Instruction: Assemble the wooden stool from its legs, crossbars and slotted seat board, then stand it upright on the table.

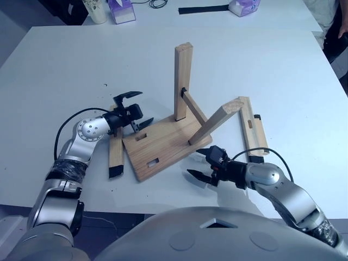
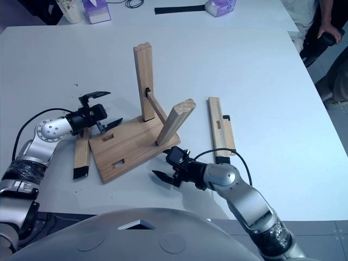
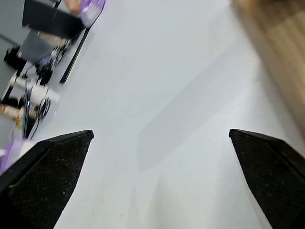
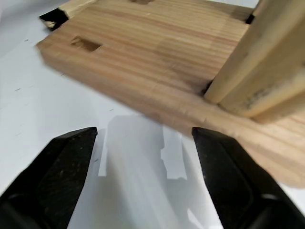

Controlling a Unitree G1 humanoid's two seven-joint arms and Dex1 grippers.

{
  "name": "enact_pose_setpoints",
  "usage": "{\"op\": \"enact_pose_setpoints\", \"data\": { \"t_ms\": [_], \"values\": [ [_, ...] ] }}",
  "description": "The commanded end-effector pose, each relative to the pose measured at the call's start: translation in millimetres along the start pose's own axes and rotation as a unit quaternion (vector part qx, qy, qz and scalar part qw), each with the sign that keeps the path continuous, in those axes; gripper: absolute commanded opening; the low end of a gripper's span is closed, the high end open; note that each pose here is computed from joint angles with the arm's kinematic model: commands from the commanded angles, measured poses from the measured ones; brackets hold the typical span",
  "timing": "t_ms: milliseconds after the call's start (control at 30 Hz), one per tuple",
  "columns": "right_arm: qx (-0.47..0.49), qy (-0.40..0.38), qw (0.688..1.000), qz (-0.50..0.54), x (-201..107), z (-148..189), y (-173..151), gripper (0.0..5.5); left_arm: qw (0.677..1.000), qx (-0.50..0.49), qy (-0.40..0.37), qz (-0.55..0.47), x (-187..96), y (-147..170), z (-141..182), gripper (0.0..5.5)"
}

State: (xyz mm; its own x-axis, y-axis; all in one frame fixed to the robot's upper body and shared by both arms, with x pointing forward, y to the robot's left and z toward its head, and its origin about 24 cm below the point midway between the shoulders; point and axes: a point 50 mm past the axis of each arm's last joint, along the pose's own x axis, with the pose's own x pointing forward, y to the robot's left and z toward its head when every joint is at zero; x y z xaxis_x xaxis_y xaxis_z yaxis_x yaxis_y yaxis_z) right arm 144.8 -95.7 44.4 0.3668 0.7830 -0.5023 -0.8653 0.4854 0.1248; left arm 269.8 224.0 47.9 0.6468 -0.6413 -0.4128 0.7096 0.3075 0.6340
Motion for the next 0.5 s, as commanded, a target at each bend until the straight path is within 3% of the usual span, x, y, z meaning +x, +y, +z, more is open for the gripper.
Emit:
{"op": "enact_pose_setpoints", "data": {
  "t_ms": [33, 267, 500],
  "values": [
    [0.015, 0.003, 0.998, -0.053, 8, -4, -10, 3.7, 0.998, -0.001, -0.028, -0.052, 8, -11, 11, 5.3],
    [-0.007, 0.006, 0.994, -0.109, 9, -4, -39, 3.7, 0.995, -0.008, -0.079, -0.054, 11, -12, 41, 5.3],
    [-0.057, 0.014, 0.992, -0.115, 0, 3, -63, 3.7, 0.996, -0.011, -0.067, -0.065, 4, -31, 43, 5.3]
  ]
}}
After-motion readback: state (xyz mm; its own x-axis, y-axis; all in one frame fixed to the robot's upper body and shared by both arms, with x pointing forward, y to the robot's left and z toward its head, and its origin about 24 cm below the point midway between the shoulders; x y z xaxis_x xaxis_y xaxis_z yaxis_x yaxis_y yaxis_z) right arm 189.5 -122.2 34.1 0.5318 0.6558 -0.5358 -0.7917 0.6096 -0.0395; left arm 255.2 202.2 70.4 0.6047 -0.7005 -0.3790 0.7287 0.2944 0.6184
